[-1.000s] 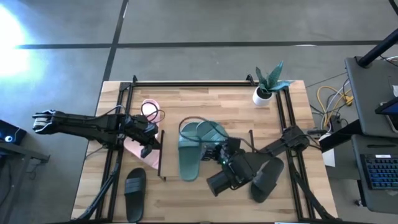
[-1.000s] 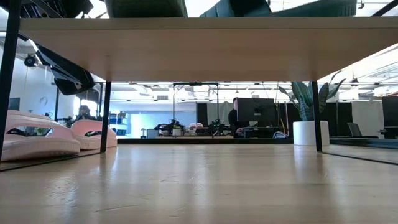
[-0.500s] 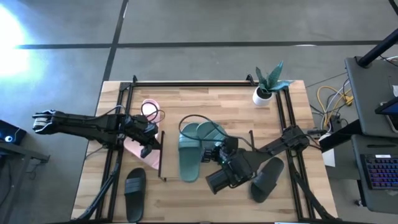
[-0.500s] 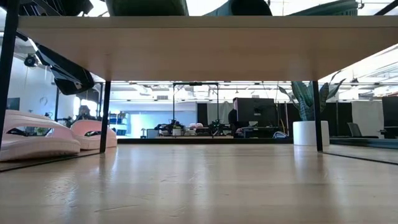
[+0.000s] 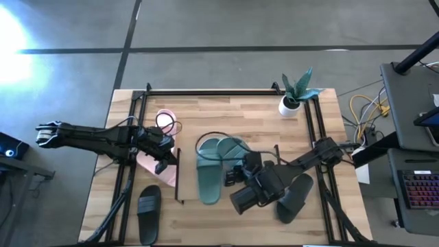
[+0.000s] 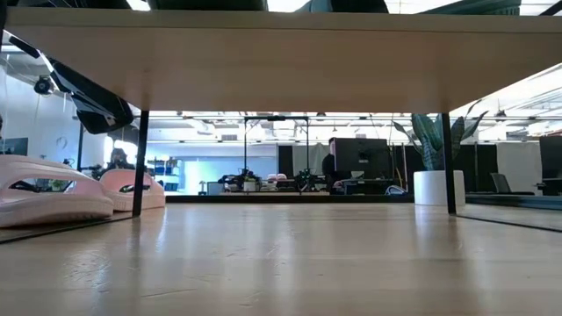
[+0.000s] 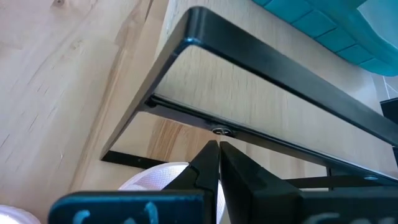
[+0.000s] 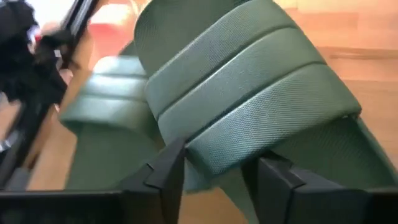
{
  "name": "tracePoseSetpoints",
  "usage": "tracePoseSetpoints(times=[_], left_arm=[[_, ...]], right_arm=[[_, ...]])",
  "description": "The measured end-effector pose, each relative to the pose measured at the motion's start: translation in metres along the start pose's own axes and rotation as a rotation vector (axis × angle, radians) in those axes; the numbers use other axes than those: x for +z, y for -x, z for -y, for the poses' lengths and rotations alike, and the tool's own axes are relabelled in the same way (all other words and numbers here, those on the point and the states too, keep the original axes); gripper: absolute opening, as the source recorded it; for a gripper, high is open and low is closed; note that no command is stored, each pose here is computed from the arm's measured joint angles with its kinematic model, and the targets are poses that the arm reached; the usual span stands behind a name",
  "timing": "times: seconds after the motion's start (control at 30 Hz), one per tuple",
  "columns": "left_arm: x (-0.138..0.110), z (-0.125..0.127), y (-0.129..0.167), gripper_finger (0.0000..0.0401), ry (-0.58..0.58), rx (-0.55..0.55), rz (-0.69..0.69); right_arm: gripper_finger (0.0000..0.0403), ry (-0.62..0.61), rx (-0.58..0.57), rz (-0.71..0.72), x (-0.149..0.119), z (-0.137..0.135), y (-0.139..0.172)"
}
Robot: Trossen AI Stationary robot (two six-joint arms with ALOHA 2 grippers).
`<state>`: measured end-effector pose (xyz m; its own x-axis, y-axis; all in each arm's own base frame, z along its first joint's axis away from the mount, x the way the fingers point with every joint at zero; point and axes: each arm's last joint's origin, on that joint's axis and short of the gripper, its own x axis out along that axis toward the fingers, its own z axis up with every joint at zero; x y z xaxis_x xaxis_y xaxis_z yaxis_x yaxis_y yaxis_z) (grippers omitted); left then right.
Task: Pick and place slides into the shelf
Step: Put the green slide on the shelf
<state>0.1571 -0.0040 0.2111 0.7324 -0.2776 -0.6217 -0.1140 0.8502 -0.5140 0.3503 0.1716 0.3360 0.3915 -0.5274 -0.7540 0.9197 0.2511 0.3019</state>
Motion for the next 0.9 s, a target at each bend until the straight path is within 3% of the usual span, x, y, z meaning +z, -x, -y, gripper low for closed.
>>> tracePoseSetpoints(times=[0.2,0.43,0.57,0.77,0.9], left_arm=[[0.000,0.000,0.000,0.0000,0.000,0.000,0.001],[0.000,0.000,0.000,0.0000,0.001,0.000,0.001],[0.000,0.000,0.000,0.0000,0.001,0.000,0.002],[0.000,0.000,0.000,0.0000,0.001,0.000,0.001],[0.000,0.000,0.000,0.0000,0.002,-0.001,0.002]], right_arm=[[0.0164,0.213,0.018,-0.096,0.009,0.006,0.013],[0.0141,0.564,0.079,-0.089,0.022,0.013,0.029],[0.0118,0.582,0.085,-0.086,0.029,0.014,0.031],[0.0046,0.738,0.046,-0.077,0.036,0.020,0.021],[0.0014,0.737,0.004,-0.171,0.040,0.027,0.008]])
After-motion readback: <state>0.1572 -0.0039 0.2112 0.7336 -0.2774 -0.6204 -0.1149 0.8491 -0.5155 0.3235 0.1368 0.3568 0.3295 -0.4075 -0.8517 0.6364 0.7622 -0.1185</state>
